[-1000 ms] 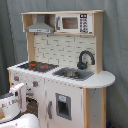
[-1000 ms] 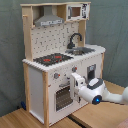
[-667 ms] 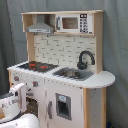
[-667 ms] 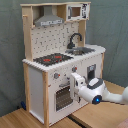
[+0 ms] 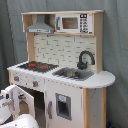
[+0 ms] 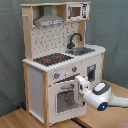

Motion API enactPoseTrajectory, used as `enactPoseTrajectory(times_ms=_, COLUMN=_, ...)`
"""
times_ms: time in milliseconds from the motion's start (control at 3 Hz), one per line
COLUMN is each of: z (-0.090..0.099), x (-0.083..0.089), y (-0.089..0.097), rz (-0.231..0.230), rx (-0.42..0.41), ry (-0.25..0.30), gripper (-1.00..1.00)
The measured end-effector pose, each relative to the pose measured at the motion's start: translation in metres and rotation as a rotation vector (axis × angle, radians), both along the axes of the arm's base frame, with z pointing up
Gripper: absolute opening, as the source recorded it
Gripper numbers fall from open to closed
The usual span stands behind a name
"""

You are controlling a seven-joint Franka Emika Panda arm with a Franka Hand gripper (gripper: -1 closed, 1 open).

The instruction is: Play with the kitchen

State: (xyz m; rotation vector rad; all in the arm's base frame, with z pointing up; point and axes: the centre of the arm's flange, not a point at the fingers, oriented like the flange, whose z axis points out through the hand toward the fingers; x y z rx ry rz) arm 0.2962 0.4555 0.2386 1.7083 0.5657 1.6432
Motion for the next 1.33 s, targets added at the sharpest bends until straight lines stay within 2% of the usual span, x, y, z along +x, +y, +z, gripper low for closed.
enactPoseTrajectory(times_ms=333, z=-0.002, x=-0.031, y=0.016, rz=0.017, rx=-0.004, ry=-0.022, gripper=-1.00)
enactPoseTrajectory(times_ms=667, z=-0.004, x=-0.043, y=0.024, rz=0.024, rx=-0.012, ry=-0.034, gripper=-1.00)
enactPoseTrajectory(times_ms=1000, z=-0.004, x=-0.044, y=0.024, rz=0.023, rx=-0.014, ry=-0.035, gripper=1.00)
enactPoseTrajectory(times_ms=1333, z=-0.005, x=-0.055, y=0.026, rz=0.013, rx=-0.032, ry=-0.053, gripper=1.00)
